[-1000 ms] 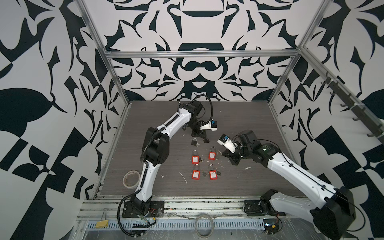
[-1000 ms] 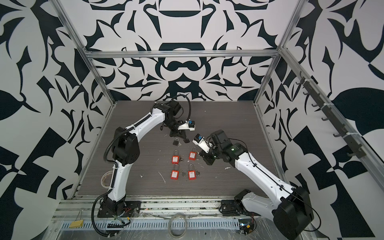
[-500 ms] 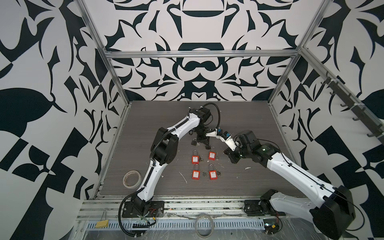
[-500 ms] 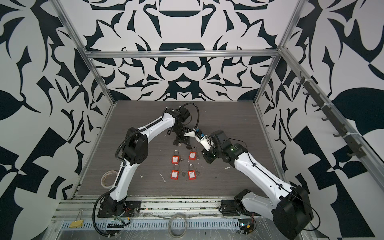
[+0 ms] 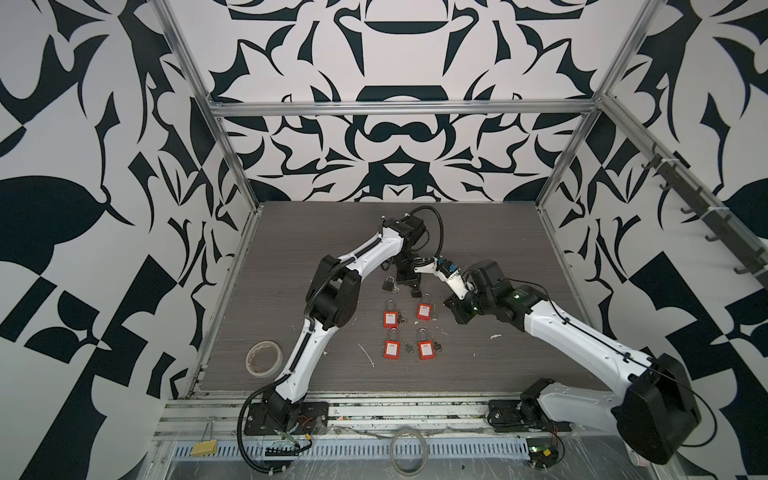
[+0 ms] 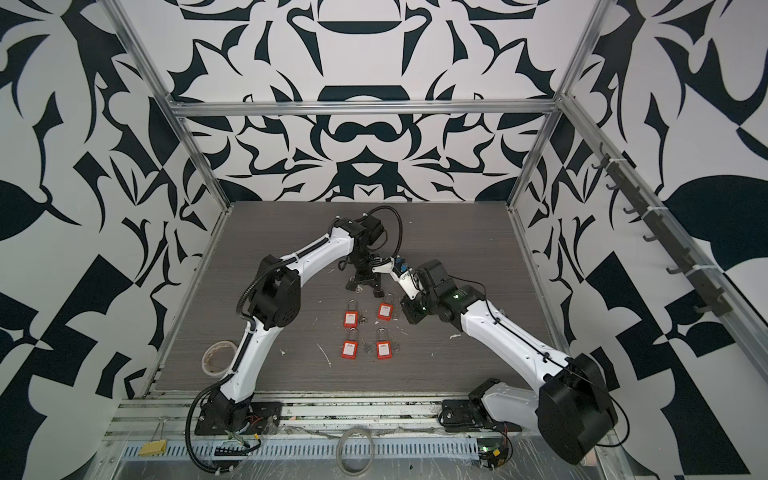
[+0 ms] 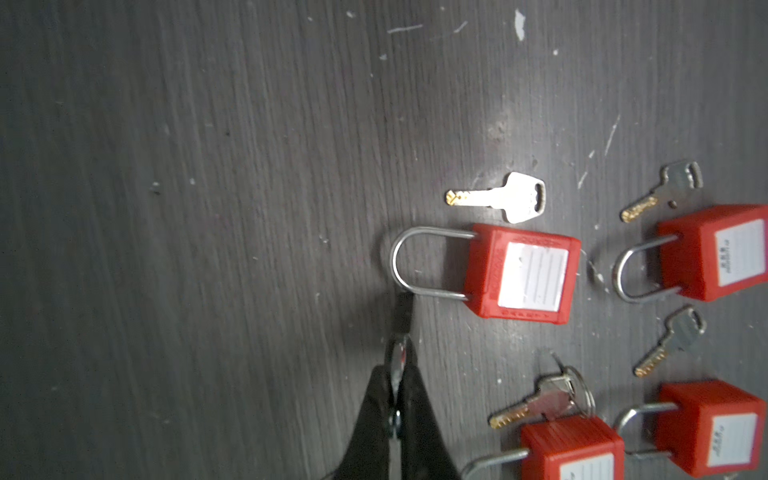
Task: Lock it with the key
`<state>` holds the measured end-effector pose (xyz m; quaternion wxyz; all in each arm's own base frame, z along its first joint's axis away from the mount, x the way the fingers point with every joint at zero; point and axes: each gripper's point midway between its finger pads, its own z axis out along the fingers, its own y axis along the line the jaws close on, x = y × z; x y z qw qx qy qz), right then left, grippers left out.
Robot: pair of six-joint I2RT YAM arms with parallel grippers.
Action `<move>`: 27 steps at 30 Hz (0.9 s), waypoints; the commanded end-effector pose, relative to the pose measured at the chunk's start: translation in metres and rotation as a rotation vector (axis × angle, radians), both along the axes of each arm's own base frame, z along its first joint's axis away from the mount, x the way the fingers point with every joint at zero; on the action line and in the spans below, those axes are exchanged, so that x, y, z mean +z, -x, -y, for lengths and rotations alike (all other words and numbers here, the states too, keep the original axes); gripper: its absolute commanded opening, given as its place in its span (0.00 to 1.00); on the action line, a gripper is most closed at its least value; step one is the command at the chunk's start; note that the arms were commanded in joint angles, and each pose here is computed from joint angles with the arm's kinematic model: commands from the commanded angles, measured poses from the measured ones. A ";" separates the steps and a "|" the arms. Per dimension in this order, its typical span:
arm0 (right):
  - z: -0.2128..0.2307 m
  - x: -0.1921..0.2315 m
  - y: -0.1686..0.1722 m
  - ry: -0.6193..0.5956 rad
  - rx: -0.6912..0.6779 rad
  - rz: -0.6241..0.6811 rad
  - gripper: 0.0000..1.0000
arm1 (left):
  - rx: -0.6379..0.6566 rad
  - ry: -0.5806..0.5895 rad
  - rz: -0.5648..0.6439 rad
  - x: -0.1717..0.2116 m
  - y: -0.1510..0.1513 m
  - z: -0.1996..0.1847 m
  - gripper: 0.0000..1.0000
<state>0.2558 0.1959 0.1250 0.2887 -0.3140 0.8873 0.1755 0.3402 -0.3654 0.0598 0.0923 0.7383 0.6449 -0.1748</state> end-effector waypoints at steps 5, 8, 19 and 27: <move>0.001 0.001 -0.008 -0.021 -0.059 0.016 0.00 | 0.041 -0.008 0.091 -0.015 -0.028 0.011 0.19; 0.000 0.000 -0.010 -0.034 -0.078 -0.007 0.00 | 0.068 -0.002 0.150 -0.014 -0.043 0.015 0.40; -0.001 0.007 -0.028 -0.046 -0.191 -0.049 0.00 | 0.279 0.228 0.324 0.072 -0.101 0.027 0.67; -0.017 -0.014 -0.070 -0.026 -0.273 -0.171 0.00 | 0.610 0.432 0.312 0.149 -0.120 -0.041 0.70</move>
